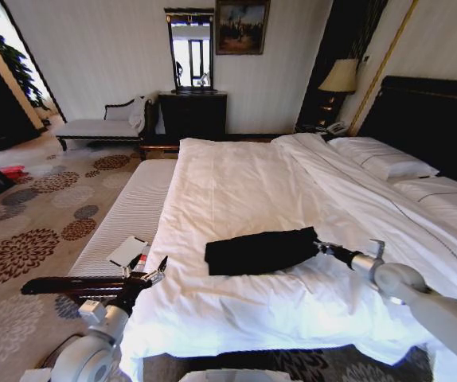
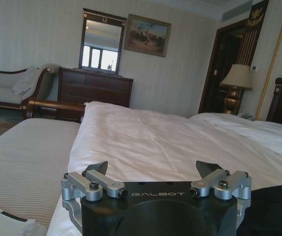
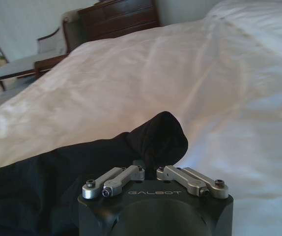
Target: Fold the clothes on the bed.
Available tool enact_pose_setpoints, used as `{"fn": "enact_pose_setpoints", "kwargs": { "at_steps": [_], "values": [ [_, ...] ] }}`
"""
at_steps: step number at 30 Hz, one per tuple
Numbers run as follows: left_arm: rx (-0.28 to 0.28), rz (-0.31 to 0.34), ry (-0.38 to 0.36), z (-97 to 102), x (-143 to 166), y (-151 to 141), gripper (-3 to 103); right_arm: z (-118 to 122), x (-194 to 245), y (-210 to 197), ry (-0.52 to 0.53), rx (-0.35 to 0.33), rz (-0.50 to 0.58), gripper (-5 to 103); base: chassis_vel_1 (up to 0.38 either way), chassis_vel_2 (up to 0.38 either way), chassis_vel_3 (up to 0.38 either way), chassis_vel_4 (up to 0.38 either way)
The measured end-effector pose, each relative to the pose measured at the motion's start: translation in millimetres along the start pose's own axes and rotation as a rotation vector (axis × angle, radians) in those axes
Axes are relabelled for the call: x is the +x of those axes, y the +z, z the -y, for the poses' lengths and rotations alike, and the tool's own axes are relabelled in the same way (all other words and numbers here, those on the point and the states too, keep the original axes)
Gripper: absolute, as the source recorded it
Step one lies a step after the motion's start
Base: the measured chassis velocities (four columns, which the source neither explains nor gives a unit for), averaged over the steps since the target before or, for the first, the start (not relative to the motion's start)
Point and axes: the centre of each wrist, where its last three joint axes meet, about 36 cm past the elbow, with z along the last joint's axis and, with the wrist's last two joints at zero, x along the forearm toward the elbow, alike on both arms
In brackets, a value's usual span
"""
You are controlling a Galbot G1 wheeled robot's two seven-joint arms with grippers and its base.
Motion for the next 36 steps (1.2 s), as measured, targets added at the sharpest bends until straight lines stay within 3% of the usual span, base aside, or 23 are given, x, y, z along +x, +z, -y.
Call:
{"fn": "enact_pose_setpoints", "kwargs": {
  "at_steps": [3,7,13,16,17,18,22,23,27,36],
  "values": [
    [0.001,0.004,0.002,1.5,-1,-1,100,25,8,-5,0.051,0.005,0.011,5,0.000,0.000,0.000,0.000],
    [0.000,0.002,0.005,2.9,-2,0,100,40,13,-9,0.077,0.009,0.023,5,0.000,0.000,0.000,0.000],
    [0.001,-0.001,0.006,4.8,-2,2,100,29,10,-13,0.062,0.026,0.037,5,0.000,0.000,0.000,0.000],
    [0.002,-0.001,0.005,4.6,-2,3,100,4,5,-21,0.028,0.031,0.060,5,0.000,0.000,0.000,0.000],
    [0.001,-0.002,0.003,3.9,-3,3,100,-19,-1,-29,-0.005,0.029,0.080,5,0.000,0.000,0.000,0.000],
    [0.001,-0.002,0.003,3.9,-3,3,100,-19,-1,-29,-0.005,0.029,0.080,5,0.000,0.000,0.000,0.000],
    [0.001,-0.006,-0.001,2.5,-4,5,100,-80,-12,-45,-0.078,0.002,0.117,5,0.000,0.000,0.000,0.000],
    [0.001,-0.006,-0.001,2.5,-4,5,100,-80,-12,-45,-0.078,0.002,0.117,5,0.000,0.000,0.000,0.000],
    [0.002,-0.006,0.002,2.8,-4,5,100,-121,-22,-37,-0.143,-0.006,0.102,5,0.000,0.000,0.000,0.000],
    [-0.002,-0.011,-0.001,3.6,-3,6,100,-145,-45,-2,-0.195,0.029,0.039,5,0.000,0.000,0.000,0.000]
  ]
}}
